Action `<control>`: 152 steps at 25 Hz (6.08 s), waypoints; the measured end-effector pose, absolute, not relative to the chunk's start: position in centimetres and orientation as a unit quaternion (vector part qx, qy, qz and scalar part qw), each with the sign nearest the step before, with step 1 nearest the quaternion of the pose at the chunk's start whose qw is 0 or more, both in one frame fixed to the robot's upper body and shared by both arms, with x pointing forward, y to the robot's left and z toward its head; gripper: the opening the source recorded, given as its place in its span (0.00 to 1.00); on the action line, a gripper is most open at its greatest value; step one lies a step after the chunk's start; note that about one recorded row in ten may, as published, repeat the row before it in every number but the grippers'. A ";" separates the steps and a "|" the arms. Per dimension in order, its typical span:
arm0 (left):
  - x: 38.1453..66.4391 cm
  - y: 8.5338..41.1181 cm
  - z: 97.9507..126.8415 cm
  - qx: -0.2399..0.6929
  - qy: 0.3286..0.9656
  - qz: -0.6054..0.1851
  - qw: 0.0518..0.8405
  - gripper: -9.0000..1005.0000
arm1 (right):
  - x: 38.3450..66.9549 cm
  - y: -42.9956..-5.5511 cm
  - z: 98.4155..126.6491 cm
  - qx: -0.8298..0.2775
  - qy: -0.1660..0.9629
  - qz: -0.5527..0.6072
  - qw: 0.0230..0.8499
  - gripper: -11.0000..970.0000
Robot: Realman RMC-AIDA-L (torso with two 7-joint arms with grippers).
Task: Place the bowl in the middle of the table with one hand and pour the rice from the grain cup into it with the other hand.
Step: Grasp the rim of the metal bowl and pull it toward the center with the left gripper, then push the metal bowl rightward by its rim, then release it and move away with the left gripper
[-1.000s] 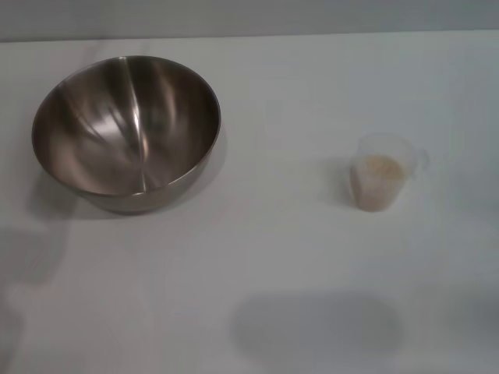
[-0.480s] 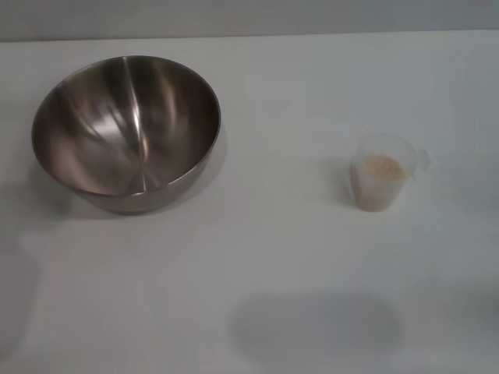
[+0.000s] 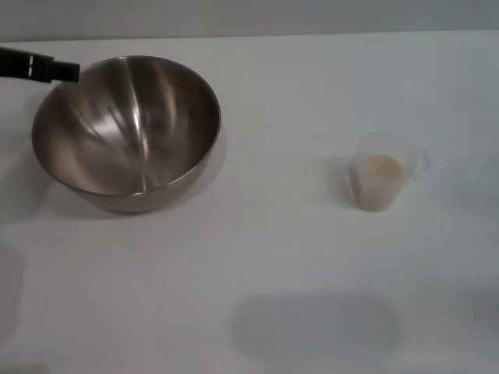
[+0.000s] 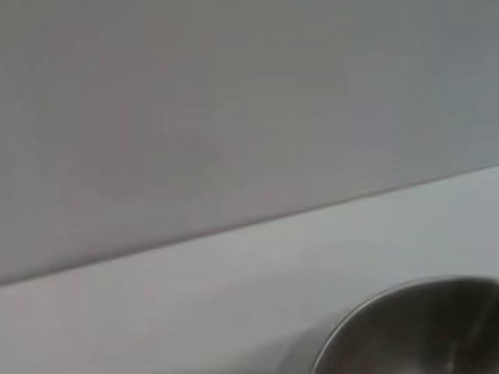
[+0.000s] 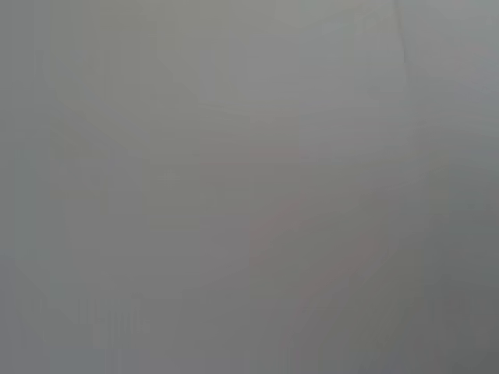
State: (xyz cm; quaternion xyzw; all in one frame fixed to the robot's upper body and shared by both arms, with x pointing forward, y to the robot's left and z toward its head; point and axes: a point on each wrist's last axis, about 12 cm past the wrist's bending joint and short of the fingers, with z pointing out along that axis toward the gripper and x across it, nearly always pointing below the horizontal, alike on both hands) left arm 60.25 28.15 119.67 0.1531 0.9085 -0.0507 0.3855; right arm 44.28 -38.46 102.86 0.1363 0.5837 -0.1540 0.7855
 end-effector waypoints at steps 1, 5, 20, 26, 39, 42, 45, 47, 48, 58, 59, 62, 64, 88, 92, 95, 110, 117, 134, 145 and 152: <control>60.3 28.5 119.3 0.148 0.910 -0.052 0.383 0.81 | 44.3 -38.4 102.9 0.135 0.584 -0.153 0.786 0.86; 60.4 28.8 118.3 0.141 0.916 -0.054 0.373 0.81 | 44.4 -38.3 102.8 0.132 0.585 -0.150 0.786 0.86; 61.0 28.2 116.0 0.151 0.923 -0.059 0.349 0.81 | 44.5 -38.3 102.7 0.132 0.589 -0.148 0.783 0.86; 61.2 27.9 115.3 0.156 0.927 -0.062 0.337 0.81 | 44.7 -38.2 102.7 0.133 0.594 -0.146 0.780 0.86; 61.2 28.0 114.6 0.152 0.929 -0.062 0.332 0.80 | 44.9 -38.2 102.7 0.131 0.593 -0.145 0.781 0.86; 61.3 28.0 114.5 0.151 0.929 -0.061 0.332 0.80 | 44.9 -38.2 102.8 0.130 0.593 -0.145 0.782 0.86; 61.3 28.1 114.4 0.150 0.929 -0.058 0.333 0.80 | 45.0 -38.2 102.8 0.130 0.593 -0.145 0.782 0.86; 61.4 28.0 114.3 0.150 0.929 -0.058 0.333 0.80 | 45.0 -38.2 102.8 0.130 0.592 -0.145 0.782 0.86; 61.4 28.0 114.3 0.151 0.929 -0.058 0.332 0.80 | 45.0 -38.2 102.8 0.130 0.592 -0.145 0.782 0.86; 61.5 27.9 114.5 0.165 0.927 -0.055 0.333 0.47 | 45.0 -38.2 102.8 0.129 0.592 -0.145 0.782 0.86; 61.5 27.9 114.5 0.166 0.927 -0.055 0.333 0.43 | 45.0 -38.2 102.8 0.129 0.592 -0.145 0.782 0.86; 61.5 27.7 114.5 0.170 0.926 -0.056 0.332 0.31 | 45.0 -38.2 102.8 0.129 0.592 -0.145 0.782 0.86; 61.6 27.6 114.6 0.172 0.926 -0.058 0.331 0.23 | 45.0 -38.2 102.8 0.128 0.592 -0.145 0.782 0.86; 62.4 28.7 116.9 0.141 0.921 -0.189 0.310 0.05 | 45.2 -37.9 102.8 0.117 0.596 -0.136 0.782 0.86; 62.5 28.8 117.0 0.140 0.917 -0.214 0.306 0.05 | 45.4 -37.8 102.8 0.117 0.596 -0.135 0.783 0.86; 62.5 28.8 116.9 0.139 0.916 -0.225 0.300 0.05 | 45.5 -37.8 102.8 0.117 0.598 -0.134 0.781 0.86; 61.9 24.5 115.7 0.182 0.907 -0.256 0.279 0.05 | 45.8 -37.8 102.8 0.113 0.603 -0.131 0.779 0.86; 61.7 24.0 115.3 0.190 0.908 -0.255 0.271 0.06 | 45.6 -37.8 102.7 0.113 0.604 -0.132 0.778 0.86; 61.7 23.7 114.7 0.197 0.909 -0.244 0.275 0.06 | 45.6 -37.9 102.7 0.113 0.604 -0.132 0.777 0.86; 61.7 23.9 114.5 0.193 0.910 -0.245 0.274 0.08 | 45.4 -37.9 102.6 0.114 0.605 -0.134 0.776 0.86; 61.9 23.9 115.8 0.207 0.901 -0.237 0.297 0.22 | 45.4 -38.0 102.6 0.114 0.606 -0.134 0.776 0.86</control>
